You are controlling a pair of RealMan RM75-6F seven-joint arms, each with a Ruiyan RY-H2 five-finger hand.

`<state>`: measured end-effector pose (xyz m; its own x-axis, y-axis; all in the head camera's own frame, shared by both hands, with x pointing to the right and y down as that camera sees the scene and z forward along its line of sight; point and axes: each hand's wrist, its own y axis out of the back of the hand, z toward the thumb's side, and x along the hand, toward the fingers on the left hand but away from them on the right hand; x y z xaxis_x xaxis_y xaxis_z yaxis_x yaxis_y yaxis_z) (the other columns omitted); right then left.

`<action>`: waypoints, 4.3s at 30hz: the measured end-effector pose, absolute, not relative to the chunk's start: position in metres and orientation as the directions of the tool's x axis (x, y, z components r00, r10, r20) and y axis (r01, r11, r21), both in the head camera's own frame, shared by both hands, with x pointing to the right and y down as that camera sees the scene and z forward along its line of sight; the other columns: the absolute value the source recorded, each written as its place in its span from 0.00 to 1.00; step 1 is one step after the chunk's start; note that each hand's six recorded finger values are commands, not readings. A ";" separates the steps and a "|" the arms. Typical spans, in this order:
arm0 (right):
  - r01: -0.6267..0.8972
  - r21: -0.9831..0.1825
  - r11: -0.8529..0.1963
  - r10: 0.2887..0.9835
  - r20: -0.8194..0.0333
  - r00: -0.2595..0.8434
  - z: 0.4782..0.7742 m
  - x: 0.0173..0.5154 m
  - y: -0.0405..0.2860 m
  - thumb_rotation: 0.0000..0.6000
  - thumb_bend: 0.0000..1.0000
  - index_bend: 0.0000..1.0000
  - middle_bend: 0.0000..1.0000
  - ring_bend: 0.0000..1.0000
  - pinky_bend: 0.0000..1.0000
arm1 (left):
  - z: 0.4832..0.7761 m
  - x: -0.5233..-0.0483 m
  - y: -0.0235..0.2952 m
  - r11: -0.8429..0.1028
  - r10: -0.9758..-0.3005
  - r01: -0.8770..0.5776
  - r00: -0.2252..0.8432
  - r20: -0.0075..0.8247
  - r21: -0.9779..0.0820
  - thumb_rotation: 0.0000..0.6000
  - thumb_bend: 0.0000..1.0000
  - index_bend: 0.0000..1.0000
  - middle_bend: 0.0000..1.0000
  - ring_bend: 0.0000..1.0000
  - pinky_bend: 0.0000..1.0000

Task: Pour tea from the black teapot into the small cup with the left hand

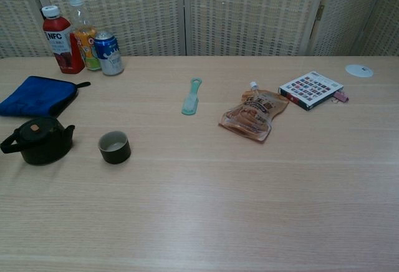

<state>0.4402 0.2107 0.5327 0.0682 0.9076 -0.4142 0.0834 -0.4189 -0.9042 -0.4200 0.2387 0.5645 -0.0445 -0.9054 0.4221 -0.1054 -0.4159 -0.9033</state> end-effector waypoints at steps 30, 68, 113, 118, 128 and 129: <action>0.035 -0.945 -0.326 0.945 -0.325 0.039 0.500 0.447 0.186 1.00 0.16 0.11 0.07 0.00 0.06 | 0.573 -0.382 0.217 -0.473 -0.877 -0.100 0.153 0.456 -0.875 1.00 0.09 0.01 0.00 0.03 0.00; 0.039 -0.934 -0.356 0.934 -0.356 0.008 0.519 0.456 0.183 1.00 0.16 0.11 0.07 0.00 0.07 | 0.666 -0.341 0.188 -0.623 -0.764 -0.014 0.225 0.604 -0.782 1.00 0.09 0.01 0.00 0.03 0.00; 0.030 -0.933 -0.358 0.934 -0.358 0.012 0.519 0.450 0.183 1.00 0.16 0.11 0.07 0.00 0.06 | 0.698 -0.400 0.151 -0.609 -0.787 0.087 0.055 0.614 -0.788 1.00 0.09 0.01 0.00 0.05 0.00; 0.031 -0.933 -0.359 0.933 -0.359 0.014 0.520 0.450 0.182 1.00 0.16 0.11 0.07 0.00 0.06 | 0.686 -0.400 0.158 -0.584 -0.806 0.080 0.061 0.588 -0.808 1.00 0.09 0.12 0.01 0.12 0.00; 0.033 -0.931 -0.364 0.931 -0.363 0.026 0.523 0.447 0.181 1.00 0.16 0.11 0.07 0.00 0.07 | 0.668 -0.388 0.181 -0.563 -0.816 0.067 0.112 0.566 -0.824 1.00 0.09 0.33 0.22 0.28 0.00; 0.033 -0.931 -0.364 0.931 -0.363 0.026 0.523 0.447 0.181 1.00 0.16 0.11 0.07 0.00 0.07 | 0.668 -0.387 0.182 -0.563 -0.816 0.067 0.115 0.567 -0.824 1.00 0.09 0.33 0.22 0.28 0.00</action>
<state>0.4472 0.1812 0.5228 0.0256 0.9313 -0.3635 0.0334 -0.3642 -0.9307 -0.3873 0.1819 0.6675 0.1150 -0.8155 0.5672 0.0667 -0.5634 -0.8235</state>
